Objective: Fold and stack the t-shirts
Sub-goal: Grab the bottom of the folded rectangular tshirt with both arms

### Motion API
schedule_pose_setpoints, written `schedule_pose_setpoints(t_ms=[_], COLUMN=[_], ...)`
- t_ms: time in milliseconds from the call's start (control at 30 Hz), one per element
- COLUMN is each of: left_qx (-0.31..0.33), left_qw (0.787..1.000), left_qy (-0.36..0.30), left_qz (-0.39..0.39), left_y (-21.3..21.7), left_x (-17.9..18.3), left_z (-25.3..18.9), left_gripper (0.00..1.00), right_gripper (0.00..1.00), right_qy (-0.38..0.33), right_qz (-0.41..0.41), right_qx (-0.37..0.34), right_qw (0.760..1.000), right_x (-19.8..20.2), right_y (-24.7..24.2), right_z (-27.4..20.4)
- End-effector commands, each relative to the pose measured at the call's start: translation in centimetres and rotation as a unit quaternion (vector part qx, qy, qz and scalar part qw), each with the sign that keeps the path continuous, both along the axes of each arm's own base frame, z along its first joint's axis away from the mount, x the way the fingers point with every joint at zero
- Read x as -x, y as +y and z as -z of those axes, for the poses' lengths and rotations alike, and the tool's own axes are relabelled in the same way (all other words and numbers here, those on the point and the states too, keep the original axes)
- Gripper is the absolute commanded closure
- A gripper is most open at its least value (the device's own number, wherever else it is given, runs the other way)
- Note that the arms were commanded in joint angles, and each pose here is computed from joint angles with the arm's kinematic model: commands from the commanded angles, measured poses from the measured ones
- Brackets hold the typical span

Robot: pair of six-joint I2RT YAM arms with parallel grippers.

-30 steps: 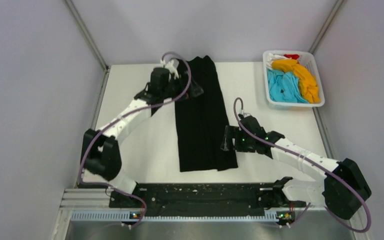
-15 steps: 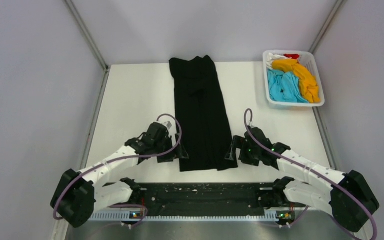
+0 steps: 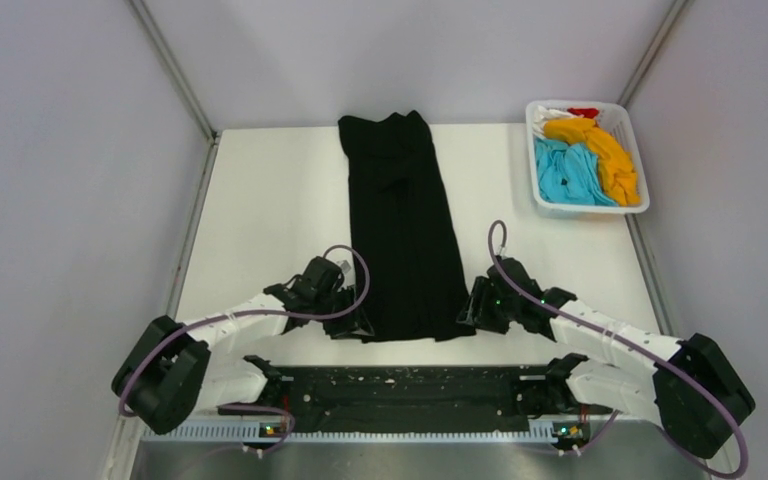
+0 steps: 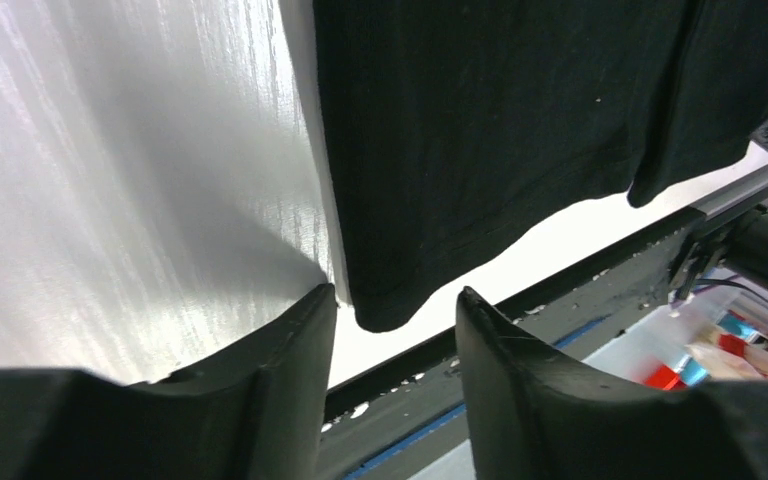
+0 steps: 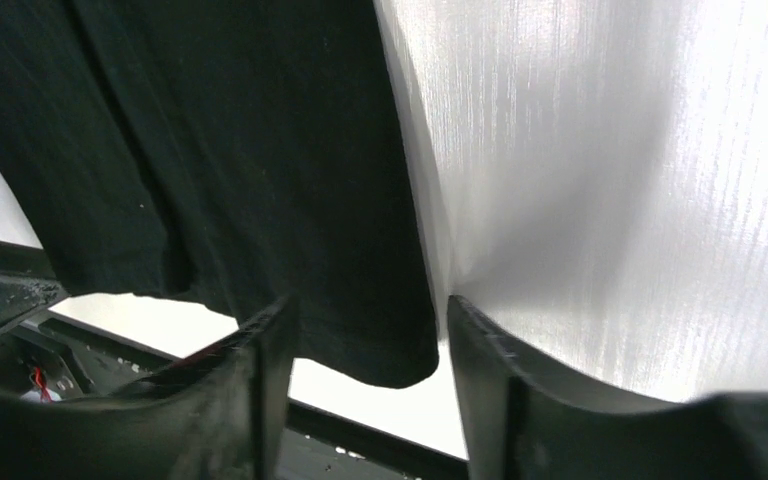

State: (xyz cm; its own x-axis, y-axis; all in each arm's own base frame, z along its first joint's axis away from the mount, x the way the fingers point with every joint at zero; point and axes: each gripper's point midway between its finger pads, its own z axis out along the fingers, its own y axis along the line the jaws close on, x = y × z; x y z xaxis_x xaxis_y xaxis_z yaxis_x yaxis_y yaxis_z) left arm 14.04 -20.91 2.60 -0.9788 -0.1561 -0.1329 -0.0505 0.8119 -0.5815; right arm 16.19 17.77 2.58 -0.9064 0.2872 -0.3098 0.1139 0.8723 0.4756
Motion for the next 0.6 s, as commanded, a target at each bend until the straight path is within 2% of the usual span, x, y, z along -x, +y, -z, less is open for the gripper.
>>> schedule_pose_setpoints(t_ms=[0,200,233,300,333,567], left_qx=[-0.011,-0.025,-0.027,-0.028,-0.025,0.019], left_qw=[1.0,1.0,1.0,1.0,1.0,0.999], left_qy=[0.003,0.013,0.011,0.009,0.009,0.039], left_qz=[0.007,-0.004,-0.007,-0.008,-0.006,-0.011], left_y=[0.0,0.7,0.7,0.8,0.7,0.2], left_x=[0.0,0.6,0.5,0.4,0.5,3.8], left_z=[1.1,1.9,2.0,2.0,1.9,1.3], left_gripper=[0.61,0.78,0.82,1.0,1.0,1.0], right_gripper=[0.56,0.82,0.86,0.97,1.0,1.0], right_qy=[0.025,0.039,0.041,0.044,0.048,0.098], right_qz=[0.004,-0.005,-0.007,-0.014,-0.02,-0.03], right_qx=[0.01,0.002,-0.002,-0.011,-0.018,-0.071], right_qw=[1.0,0.999,0.999,0.999,0.998,0.992], right_x=[0.8,1.8,1.9,2.2,2.4,5.9], right_y=[-0.6,-0.6,-0.5,-0.2,0.0,0.6], right_z=[1.5,2.0,2.1,2.0,2.0,2.2])
